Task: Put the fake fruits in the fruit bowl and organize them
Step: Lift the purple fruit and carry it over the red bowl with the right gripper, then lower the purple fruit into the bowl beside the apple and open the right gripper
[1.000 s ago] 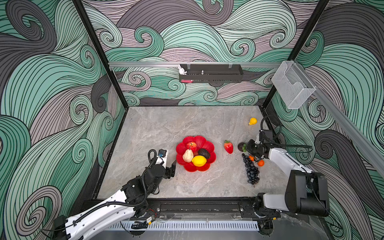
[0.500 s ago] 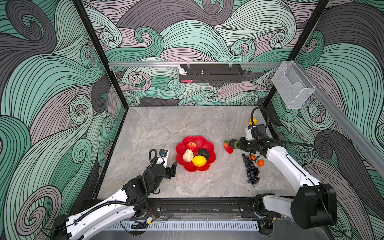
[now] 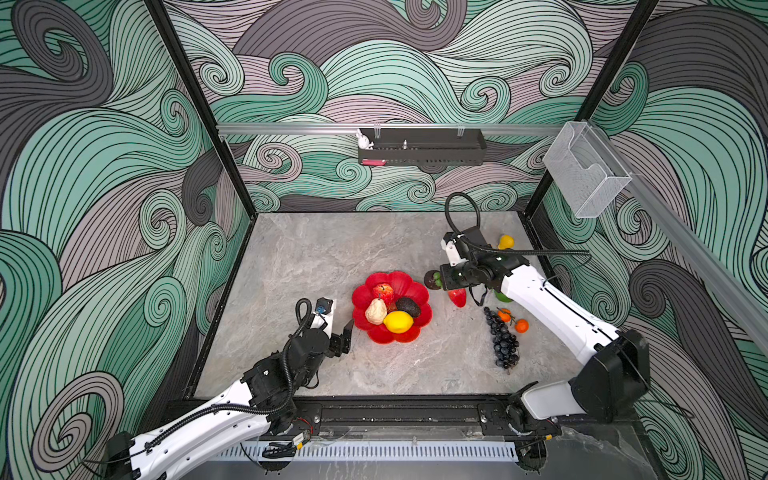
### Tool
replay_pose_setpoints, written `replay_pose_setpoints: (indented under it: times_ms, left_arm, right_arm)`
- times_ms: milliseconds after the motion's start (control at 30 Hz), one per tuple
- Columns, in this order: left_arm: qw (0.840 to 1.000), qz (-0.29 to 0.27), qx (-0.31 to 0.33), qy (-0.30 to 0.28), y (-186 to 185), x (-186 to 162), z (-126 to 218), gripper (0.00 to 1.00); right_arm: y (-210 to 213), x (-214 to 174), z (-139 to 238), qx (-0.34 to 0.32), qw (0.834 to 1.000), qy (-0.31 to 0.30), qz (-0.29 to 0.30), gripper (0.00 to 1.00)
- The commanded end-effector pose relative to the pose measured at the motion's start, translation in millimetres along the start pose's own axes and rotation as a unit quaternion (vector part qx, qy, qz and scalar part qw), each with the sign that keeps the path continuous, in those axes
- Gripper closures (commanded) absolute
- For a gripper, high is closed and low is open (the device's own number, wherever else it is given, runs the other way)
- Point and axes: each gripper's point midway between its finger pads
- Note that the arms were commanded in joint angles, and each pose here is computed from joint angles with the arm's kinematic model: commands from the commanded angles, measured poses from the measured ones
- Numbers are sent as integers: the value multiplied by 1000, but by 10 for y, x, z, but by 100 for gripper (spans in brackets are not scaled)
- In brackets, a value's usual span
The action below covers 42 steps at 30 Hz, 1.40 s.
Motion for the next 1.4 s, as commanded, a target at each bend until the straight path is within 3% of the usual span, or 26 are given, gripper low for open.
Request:
replay_pose_setpoints:
  times_ms: [0, 167, 800, 1367]
  left_arm:
    - [1000, 0, 9, -9, 44, 47, 13, 14]
    - [1000, 1, 10, -11, 50, 48, 16, 14]
    - [1000, 3, 7, -11, 44, 57, 28, 13]
    - [1000, 8, 3, -14, 41, 73, 49, 12]
  right_arm:
    - [96, 42, -51, -16, 998, 25, 53, 96]
    - [322, 183, -222, -14, 993, 49, 106, 96]
    - [564, 329, -708, -35, 973, 133, 187, 98]
    - [611, 290, -886, -56, 962, 177, 201, 100]
Point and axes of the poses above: each gripper's point midway between its finger pads, its own z axis back along the fingers, its own y axis along the line the jaws close on, x = y × z, and after that the axes turned 14 degrees about z, right-handed
